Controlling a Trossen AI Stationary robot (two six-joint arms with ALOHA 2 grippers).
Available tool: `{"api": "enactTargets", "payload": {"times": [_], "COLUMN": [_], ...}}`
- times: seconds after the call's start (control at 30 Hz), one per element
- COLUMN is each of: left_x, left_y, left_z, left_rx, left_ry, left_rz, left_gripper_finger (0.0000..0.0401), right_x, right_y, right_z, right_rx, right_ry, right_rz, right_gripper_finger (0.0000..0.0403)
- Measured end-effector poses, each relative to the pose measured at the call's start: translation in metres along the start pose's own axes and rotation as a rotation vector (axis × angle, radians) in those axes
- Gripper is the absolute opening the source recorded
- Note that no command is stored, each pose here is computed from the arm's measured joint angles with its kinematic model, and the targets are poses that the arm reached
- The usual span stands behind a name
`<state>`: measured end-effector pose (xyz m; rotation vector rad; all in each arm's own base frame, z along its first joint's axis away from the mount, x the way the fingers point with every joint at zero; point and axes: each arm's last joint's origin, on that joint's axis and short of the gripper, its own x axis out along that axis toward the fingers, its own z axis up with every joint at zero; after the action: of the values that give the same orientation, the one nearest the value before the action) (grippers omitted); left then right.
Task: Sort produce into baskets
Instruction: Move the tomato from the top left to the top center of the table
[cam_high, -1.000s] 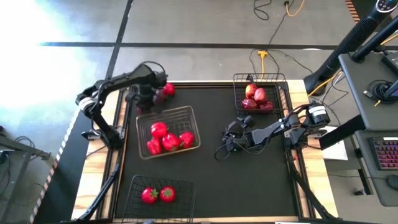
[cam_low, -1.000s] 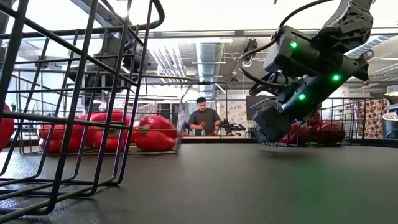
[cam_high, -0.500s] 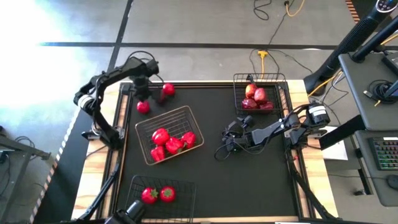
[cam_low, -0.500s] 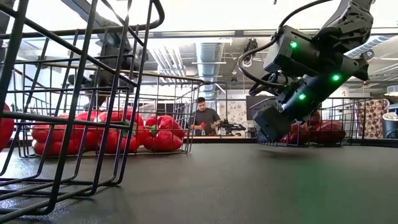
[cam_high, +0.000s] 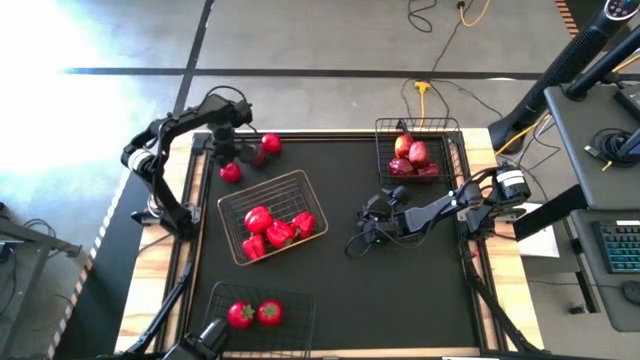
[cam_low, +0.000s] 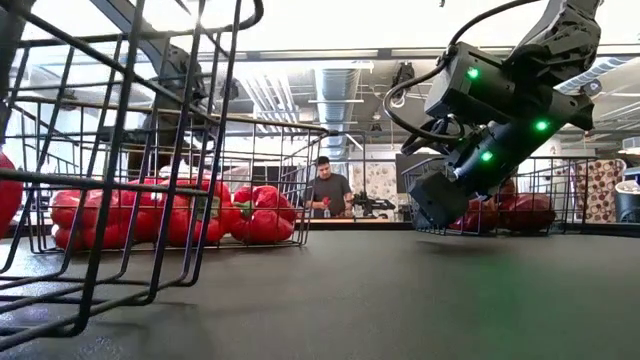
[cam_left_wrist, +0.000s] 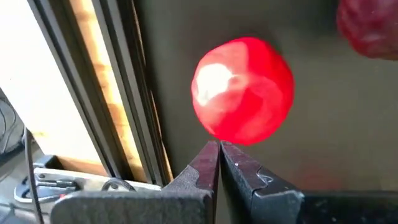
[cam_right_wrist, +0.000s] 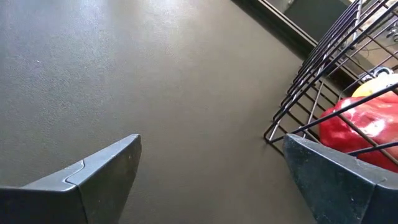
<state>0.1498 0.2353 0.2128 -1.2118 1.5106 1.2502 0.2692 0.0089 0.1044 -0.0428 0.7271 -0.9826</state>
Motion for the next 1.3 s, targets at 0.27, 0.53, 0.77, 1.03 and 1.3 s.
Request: {"api": "enactTargets", "payload": {"times": [0.27,0.53,0.77,1.03,1.3], "left_x": [-0.009,-0.010,0.010,0.039,0.035], "left_y": [0.006,0.004,0.004,0.014,-0.003], "left_z": [-0.007,-0.034,-0.057,-0.068,-0.065], "left_rx": [-0.016,0.070,0.056,-0.087,-0.014], "left_ry": [-0.095,-0.112,-0.374,-0.558,-0.578], "left_rz": [-0.020,0.112,-0.092,-0.222,-0.395], "left_gripper_finger": [0.0000,0.0000,0.0000,0.0000,0.0000], "right_x": [0.000,0.000,0.001,0.002,0.002], "right_y": [-0.001,-0.001,-0.001,-0.001,0.002], "right_z": [-0.002,-0.002,-0.003,-0.002,0.002], "right_rx": [-0.003,-0.002,-0.003,0.020,0.033], "right_ry": [0.002,0.001,0.002,-0.018,-0.043], "right_rz": [-0.002,-0.002,-0.002,0.009,0.026], "right_gripper_finger": [0.0384,0.0384,0.0384,0.0384,0.0384]}}
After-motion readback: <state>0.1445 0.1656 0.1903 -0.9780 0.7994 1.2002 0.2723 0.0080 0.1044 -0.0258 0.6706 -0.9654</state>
